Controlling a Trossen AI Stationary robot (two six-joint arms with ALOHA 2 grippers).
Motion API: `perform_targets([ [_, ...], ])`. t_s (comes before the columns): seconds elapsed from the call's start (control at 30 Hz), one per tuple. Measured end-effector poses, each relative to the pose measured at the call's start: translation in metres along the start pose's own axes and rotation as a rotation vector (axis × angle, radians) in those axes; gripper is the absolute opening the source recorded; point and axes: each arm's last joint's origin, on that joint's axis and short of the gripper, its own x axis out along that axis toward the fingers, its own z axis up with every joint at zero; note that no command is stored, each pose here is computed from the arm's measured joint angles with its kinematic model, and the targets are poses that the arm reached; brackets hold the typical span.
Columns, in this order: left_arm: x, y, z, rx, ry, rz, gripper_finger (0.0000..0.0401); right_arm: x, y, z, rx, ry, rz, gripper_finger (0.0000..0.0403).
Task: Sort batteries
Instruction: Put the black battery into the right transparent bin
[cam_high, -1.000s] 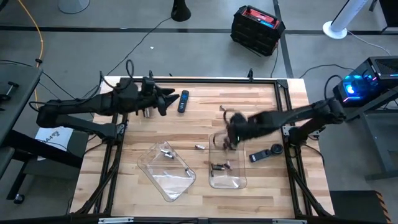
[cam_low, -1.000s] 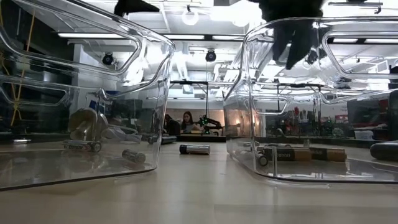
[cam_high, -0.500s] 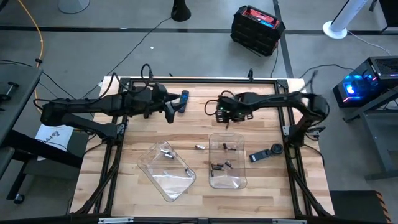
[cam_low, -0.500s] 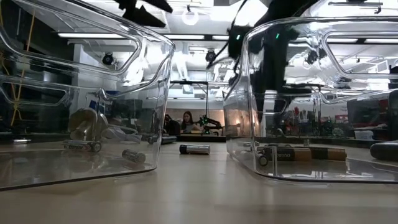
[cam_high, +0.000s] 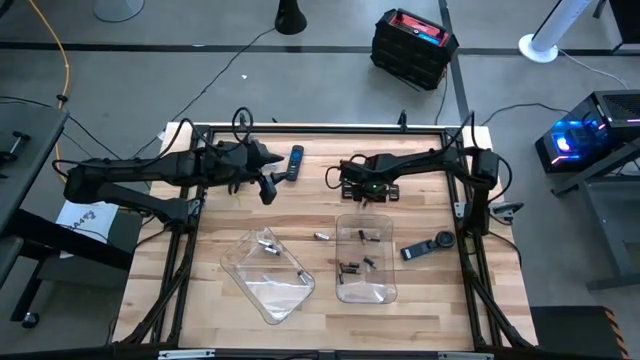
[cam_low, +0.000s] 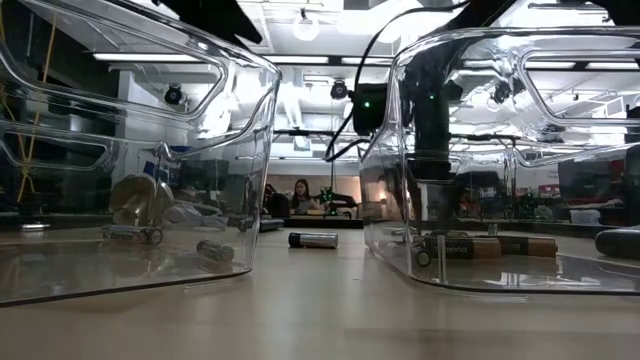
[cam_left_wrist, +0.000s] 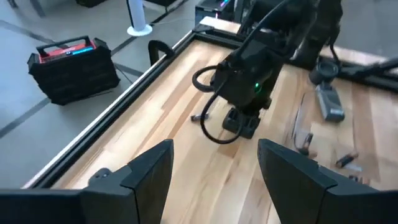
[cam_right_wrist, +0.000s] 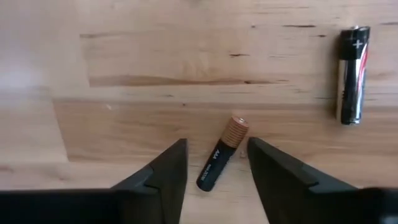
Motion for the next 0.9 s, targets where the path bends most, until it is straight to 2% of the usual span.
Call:
perform_targets([
  [0.1,-0.006,0.002,-0.001,0.047,0.010,0.002,0.0225,0.002,-0.002,-0.005,-0.056,-0.001,-0.038,0.0131],
  [0.23,-0.021,0.008,0.001,0.084,-0.025,0.042,0.0225,-0.001,-0.006,-0.011,-0.133,-0.009,-0.085,0.0026],
  [0.4,-0.044,0.021,0.007,0.094,-0.102,0.105,0.0225,-0.023,-0.021,-0.012,-0.168,-0.026,-0.129,0.0017],
  [0.47,-0.051,0.027,0.008,0.090,-0.125,0.131,0.0225,-0.046,-0.020,-0.008,-0.167,-0.111,-0.046,0.0008],
  [0.53,-0.056,0.031,0.009,0.081,-0.141,0.148,0.0225,-0.068,-0.027,-0.009,-0.172,-0.173,-0.009,0.0008],
  [0.63,-0.059,0.037,0.010,0.064,-0.149,0.171,0.0225,-0.098,-0.034,-0.020,-0.195,-0.261,0.092,0.0007],
  [0.77,-0.058,0.040,0.009,0.018,-0.139,0.185,0.0225,-0.137,-0.036,-0.052,-0.300,-0.336,0.315,0.0005],
  [0.9,-0.056,0.040,0.008,-0.029,-0.132,0.184,0.0225,-0.157,-0.028,-0.099,-0.473,-0.335,0.547,0.0006],
])
